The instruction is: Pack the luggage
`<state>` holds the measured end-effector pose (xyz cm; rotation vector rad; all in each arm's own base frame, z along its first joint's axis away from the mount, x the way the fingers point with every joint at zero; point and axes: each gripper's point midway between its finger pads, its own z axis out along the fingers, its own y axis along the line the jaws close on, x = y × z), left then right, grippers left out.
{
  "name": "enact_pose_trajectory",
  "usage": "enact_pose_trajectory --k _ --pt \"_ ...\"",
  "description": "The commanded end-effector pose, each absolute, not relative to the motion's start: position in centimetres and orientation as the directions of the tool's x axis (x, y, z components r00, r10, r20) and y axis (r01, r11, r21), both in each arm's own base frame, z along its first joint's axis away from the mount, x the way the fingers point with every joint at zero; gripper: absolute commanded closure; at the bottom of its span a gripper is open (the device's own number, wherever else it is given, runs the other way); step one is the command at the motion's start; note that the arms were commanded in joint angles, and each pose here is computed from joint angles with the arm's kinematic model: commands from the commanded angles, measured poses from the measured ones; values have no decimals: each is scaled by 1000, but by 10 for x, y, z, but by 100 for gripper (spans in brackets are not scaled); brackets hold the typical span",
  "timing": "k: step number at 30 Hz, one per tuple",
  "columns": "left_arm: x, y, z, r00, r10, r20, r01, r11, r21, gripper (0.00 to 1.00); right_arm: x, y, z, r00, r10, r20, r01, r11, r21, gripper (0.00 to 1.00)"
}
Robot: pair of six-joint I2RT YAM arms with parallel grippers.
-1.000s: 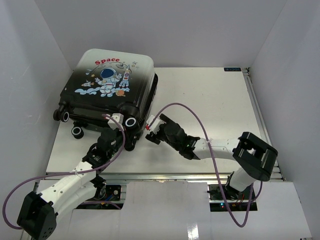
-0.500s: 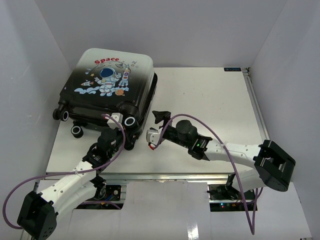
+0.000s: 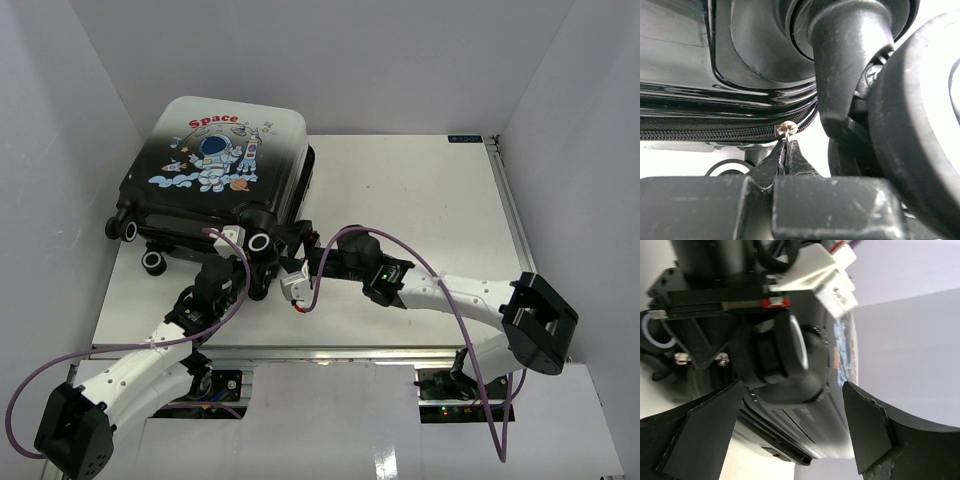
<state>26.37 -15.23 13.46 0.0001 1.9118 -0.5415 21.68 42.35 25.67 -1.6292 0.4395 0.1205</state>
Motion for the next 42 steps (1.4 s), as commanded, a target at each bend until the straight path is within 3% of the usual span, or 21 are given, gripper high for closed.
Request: enact_pose_trajectory --k 1,8,18,20,21,25,26,28,31,38,42 --pt "298 -123 229 -73 -392 -917 183 899 -399 100 208 439 256 940 -154 -304 -323 -116 -939 14" --pt "297 -123 231 -68 -396 -916 187 897 -401 100 209 446 245 942 -151 -301 -322 -144 -936 13" --pt "297 -122 231 -66 -396 -916 184 897 -401 100 232 471 247 960 -178 -218 -237 -96 -967 15" --pt "296 -121 231 -62 -398 -915 181 897 -403 100 239 475 248 961 -197 -197 -214 -69 -974 21" --pt "295 -120 231 -60 -399 -915 181 897 -403 100 244 476 255 961 -209 -180 -192 -37 -981 31" --pt "294 -119 232 -52 -404 -913 182 895 -406 100 259 479 289 959 -253 -126 -100 112 -989 87" --pt "293 -119 233 -48 -407 -912 187 894 -408 100 262 480 299 957 -264 -120 -80 155 -985 92" --pt "292 -118 234 -38 -412 -910 192 891 -411 100 269 481 308 947 -298 -117 -64 182 -981 92" --pt "288 -121 235 -24 -425 -905 223 880 -419 100 271 488 322 941 -291 -174 -110 222 -969 92" --pt "275 -144 245 -14 -451 -892 388 820 -421 100 283 503 353 868 -248 -431 -313 400 -862 92" --pt "271 -155 245 -22 -455 -890 449 791 -416 100 295 517 352 803 -245 -543 -410 434 -803 92"
